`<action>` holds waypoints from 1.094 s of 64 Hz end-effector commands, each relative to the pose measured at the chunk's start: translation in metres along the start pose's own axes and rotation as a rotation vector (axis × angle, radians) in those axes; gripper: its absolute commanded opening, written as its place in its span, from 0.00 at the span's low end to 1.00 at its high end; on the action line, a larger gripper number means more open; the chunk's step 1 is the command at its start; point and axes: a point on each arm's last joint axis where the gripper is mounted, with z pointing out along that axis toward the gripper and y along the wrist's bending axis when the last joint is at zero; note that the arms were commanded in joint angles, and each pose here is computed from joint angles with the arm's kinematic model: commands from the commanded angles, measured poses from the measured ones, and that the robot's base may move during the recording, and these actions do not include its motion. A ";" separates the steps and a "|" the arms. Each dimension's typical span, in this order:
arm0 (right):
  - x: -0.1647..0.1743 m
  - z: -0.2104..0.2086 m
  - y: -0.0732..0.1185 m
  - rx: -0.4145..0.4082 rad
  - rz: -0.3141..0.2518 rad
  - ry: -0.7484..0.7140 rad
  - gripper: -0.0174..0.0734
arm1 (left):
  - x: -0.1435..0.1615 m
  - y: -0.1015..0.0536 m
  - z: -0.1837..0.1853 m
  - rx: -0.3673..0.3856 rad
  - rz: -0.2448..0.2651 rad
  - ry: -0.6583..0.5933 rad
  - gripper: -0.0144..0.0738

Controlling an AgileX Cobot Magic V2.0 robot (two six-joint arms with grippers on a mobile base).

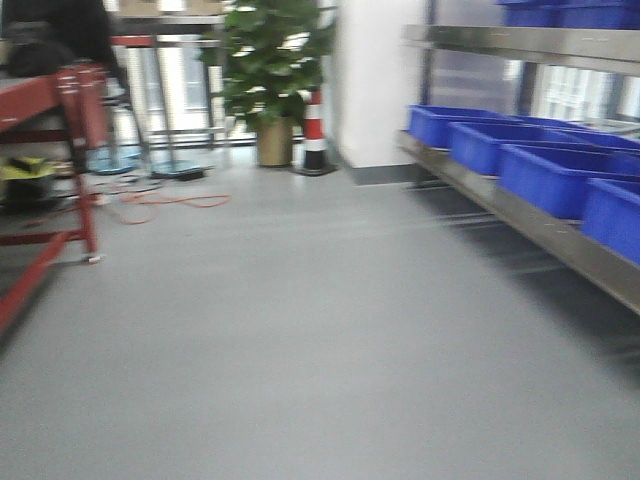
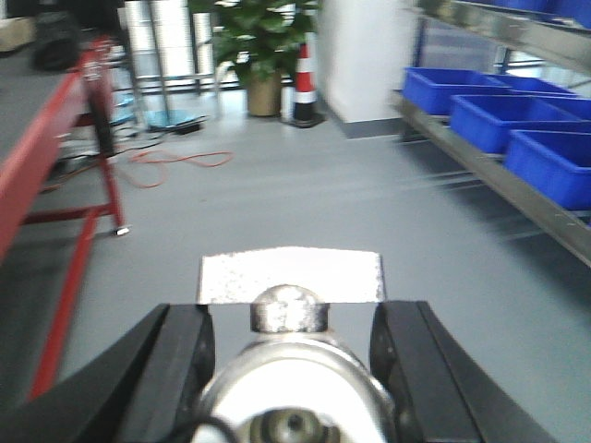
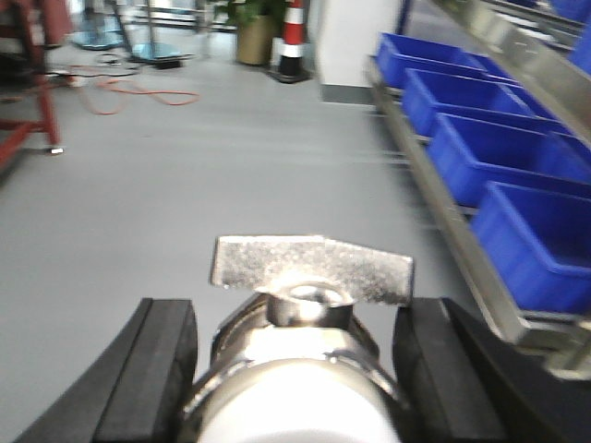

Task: Place valve from conveyor to right shelf box
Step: 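Drive up to the shelf and position grippers above the blue bins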

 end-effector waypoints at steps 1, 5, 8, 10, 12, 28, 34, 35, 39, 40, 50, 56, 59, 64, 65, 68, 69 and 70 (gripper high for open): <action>-0.010 -0.006 -0.001 0.018 -0.015 -0.097 0.02 | -0.008 -0.001 -0.004 0.009 -0.015 -0.073 0.04; -0.010 -0.006 -0.001 0.018 -0.015 -0.097 0.02 | -0.008 -0.001 -0.004 0.009 -0.015 -0.073 0.04; -0.010 -0.006 -0.001 0.018 -0.015 -0.097 0.02 | -0.008 -0.001 -0.004 0.009 -0.015 -0.073 0.04; -0.010 -0.006 -0.001 0.018 -0.015 -0.097 0.02 | -0.008 -0.001 -0.004 0.009 -0.015 -0.073 0.04; -0.010 -0.006 -0.001 0.018 -0.015 -0.097 0.02 | -0.008 -0.001 -0.004 0.009 -0.015 -0.073 0.04; -0.010 -0.006 -0.001 0.018 -0.015 -0.097 0.02 | -0.008 -0.001 -0.004 0.009 -0.015 -0.073 0.04; -0.010 -0.006 -0.001 0.018 -0.015 -0.097 0.02 | -0.008 -0.001 -0.004 0.009 -0.015 -0.073 0.04; -0.010 -0.006 -0.001 0.018 -0.015 -0.097 0.02 | -0.008 -0.001 -0.004 0.009 -0.015 -0.073 0.04; -0.010 -0.006 -0.001 0.018 -0.015 -0.097 0.02 | -0.008 -0.001 -0.004 0.009 -0.015 -0.073 0.04; -0.010 -0.006 -0.001 0.018 -0.015 -0.097 0.02 | -0.008 -0.001 -0.004 0.009 -0.015 -0.073 0.04; -0.010 -0.006 -0.001 0.018 -0.015 -0.097 0.02 | -0.008 -0.001 -0.004 0.009 -0.015 -0.073 0.04; -0.010 -0.006 -0.001 0.018 -0.015 -0.097 0.02 | -0.008 -0.001 -0.004 0.009 -0.015 -0.073 0.04; -0.010 -0.006 -0.001 0.018 -0.015 -0.097 0.02 | -0.008 -0.001 -0.004 0.009 -0.015 -0.073 0.04; -0.010 -0.006 -0.001 0.018 -0.015 -0.097 0.02 | -0.008 -0.001 -0.004 0.009 -0.015 -0.073 0.04; -0.010 -0.006 -0.001 0.018 -0.015 -0.097 0.02 | -0.008 -0.001 -0.004 0.009 -0.015 -0.073 0.04; -0.010 -0.006 -0.001 0.018 -0.015 -0.097 0.02 | -0.008 -0.001 -0.004 0.009 -0.015 -0.073 0.04; -0.010 -0.006 -0.001 0.018 -0.015 -0.097 0.02 | -0.008 -0.001 -0.004 0.009 -0.015 -0.073 0.04; -0.010 -0.006 -0.001 0.018 -0.015 -0.097 0.02 | -0.008 -0.001 -0.004 0.009 -0.015 -0.073 0.04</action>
